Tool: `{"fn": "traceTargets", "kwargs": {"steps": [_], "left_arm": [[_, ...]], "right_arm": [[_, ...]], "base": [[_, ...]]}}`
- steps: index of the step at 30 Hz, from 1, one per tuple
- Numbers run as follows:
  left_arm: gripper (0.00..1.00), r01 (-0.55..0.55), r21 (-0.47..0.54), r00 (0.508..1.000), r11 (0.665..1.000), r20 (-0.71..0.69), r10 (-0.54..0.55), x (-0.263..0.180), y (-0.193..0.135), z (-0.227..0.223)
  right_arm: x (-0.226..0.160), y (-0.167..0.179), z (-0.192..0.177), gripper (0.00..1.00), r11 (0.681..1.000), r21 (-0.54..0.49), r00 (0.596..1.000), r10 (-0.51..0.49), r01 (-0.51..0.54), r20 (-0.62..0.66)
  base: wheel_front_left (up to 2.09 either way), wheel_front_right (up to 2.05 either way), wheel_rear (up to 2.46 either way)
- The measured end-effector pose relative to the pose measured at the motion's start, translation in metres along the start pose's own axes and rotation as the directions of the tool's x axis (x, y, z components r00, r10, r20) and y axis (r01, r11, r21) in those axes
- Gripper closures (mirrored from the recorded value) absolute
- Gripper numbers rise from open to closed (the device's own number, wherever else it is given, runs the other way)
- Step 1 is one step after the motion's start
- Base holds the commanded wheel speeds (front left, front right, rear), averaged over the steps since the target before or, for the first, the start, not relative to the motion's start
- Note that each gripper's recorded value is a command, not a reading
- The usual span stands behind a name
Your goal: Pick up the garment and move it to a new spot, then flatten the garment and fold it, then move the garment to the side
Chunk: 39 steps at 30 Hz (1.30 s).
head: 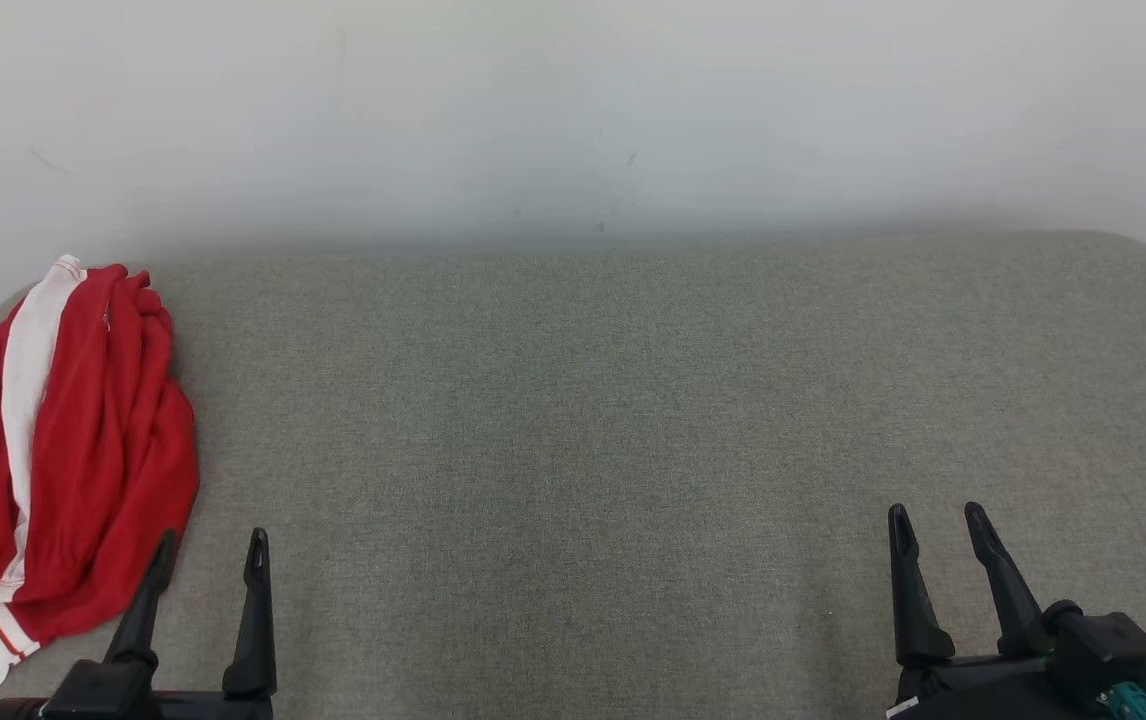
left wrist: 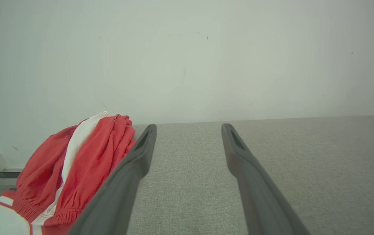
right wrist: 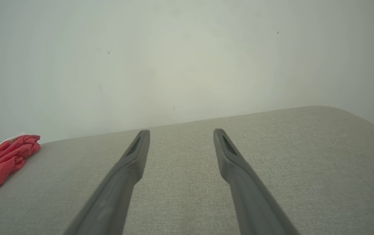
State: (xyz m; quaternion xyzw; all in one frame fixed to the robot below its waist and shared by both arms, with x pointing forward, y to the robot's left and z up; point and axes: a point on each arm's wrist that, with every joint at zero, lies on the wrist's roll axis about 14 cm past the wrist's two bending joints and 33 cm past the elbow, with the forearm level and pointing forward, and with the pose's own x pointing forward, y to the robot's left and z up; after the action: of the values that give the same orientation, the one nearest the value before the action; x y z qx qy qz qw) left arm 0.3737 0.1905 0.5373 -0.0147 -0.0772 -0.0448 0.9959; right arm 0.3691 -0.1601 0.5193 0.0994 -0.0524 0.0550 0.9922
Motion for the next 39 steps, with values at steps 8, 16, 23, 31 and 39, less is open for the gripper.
{"fn": "traceTargets", "kwargs": {"steps": [8, 16, 23, 31, 39], "left_arm": [[0.00, -0.003, 0.052, 1.000, 0.999, 0.003, 0.003, -0.002, 0.004, 0.000], [0.00, -0.030, 0.113, 0.999, 0.993, -0.019, 0.032, -0.007, 0.013, -0.008], [0.00, -0.043, 0.111, 0.998, 0.993, -0.047, 0.048, -0.011, 0.018, -0.017], [0.00, -0.052, 0.101, 0.996, 0.994, -0.066, 0.059, -0.014, 0.020, -0.022], [0.00, -0.065, 0.096, 0.995, 0.993, -0.062, 0.072, -0.015, 0.023, -0.021]], "right_arm": [[-0.001, 0.000, 0.001, 0.00, 0.998, -0.056, 1.000, 0.007, -0.006, 0.009], [-0.003, 0.000, 0.004, 0.00, 0.994, -0.104, 1.000, 0.014, -0.012, 0.018], [-0.005, -0.005, 0.004, 0.00, 0.994, -0.106, 1.000, 0.001, 0.001, 0.019], [-0.008, -0.009, -0.002, 0.00, 0.995, -0.096, 1.000, -0.015, 0.015, 0.002], [-0.011, -0.011, -0.011, 0.00, 0.996, -0.082, 0.999, -0.024, 0.021, -0.027]], "base": [[0.00, 0.00, 0.00], [0.00, 0.00, 0.00], [0.00, 0.00, 0.00], [0.00, 0.00, 0.00], [0.00, 0.00, 0.00]]}}
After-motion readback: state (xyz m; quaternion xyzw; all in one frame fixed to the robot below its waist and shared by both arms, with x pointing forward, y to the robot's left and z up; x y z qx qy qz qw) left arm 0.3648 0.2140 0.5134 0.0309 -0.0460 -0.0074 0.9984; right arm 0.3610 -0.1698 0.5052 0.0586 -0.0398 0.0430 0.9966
